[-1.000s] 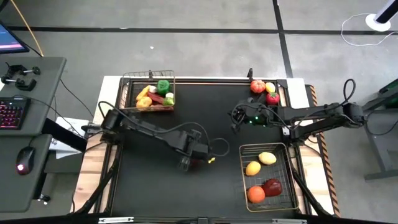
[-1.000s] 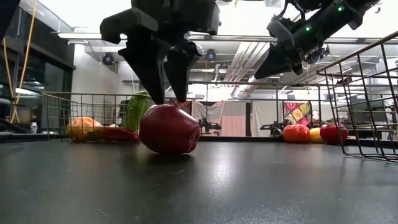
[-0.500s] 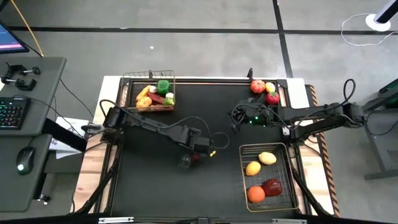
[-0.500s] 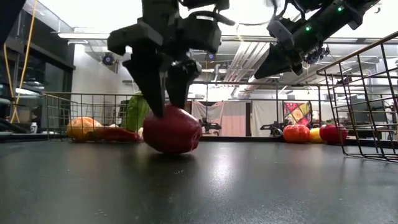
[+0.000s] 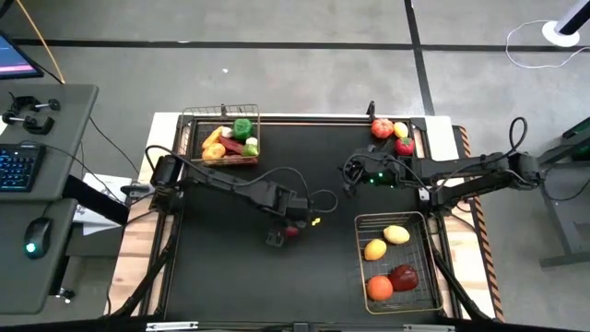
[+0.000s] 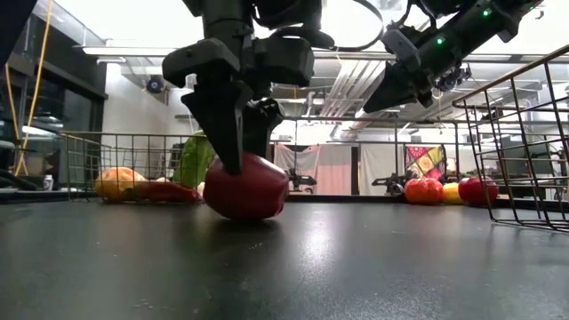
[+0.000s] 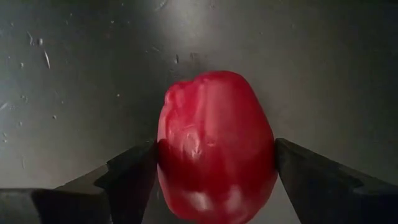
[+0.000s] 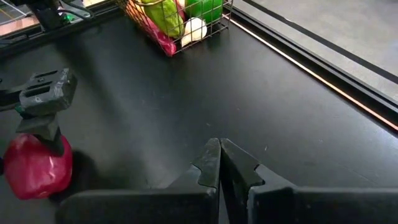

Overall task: Sort produce into baskets
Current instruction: Put the red apple into the bottom wire basket

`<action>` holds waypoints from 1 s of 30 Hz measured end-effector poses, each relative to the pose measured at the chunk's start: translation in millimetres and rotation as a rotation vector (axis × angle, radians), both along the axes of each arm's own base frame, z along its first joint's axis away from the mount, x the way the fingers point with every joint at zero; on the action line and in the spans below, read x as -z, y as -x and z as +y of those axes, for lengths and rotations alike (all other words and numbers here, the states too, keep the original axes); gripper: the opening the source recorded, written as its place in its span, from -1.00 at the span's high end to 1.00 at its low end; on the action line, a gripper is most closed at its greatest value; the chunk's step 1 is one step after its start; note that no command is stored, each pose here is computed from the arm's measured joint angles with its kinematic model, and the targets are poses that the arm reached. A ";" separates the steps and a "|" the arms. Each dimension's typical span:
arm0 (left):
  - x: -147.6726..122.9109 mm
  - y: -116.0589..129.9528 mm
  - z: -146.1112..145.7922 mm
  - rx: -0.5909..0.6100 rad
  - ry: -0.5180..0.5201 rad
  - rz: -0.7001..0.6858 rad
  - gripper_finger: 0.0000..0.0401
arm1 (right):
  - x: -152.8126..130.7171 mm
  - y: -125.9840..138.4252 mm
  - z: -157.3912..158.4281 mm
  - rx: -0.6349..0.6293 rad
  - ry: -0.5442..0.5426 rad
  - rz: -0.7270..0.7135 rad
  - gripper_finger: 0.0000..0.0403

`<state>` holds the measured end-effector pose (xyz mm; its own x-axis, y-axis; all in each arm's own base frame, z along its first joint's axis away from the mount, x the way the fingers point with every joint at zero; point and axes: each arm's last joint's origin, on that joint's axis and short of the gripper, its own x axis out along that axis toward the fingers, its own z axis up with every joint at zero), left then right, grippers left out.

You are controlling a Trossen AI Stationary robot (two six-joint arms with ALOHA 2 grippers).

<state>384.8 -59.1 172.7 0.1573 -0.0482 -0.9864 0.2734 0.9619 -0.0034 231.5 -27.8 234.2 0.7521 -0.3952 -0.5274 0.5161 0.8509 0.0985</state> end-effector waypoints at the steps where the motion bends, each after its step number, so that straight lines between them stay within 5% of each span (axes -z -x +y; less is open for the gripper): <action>1: 1.0 0.4 -0.8 0.001 -0.001 0.001 -0.51 | 0.0 0.0 0.0 0.000 0.000 0.000 1.00; 30: -12.8 -8.9 -18.2 -0.044 -0.071 -0.088 -0.51 | -0.2 -0.1 0.0 -0.003 0.005 0.000 1.00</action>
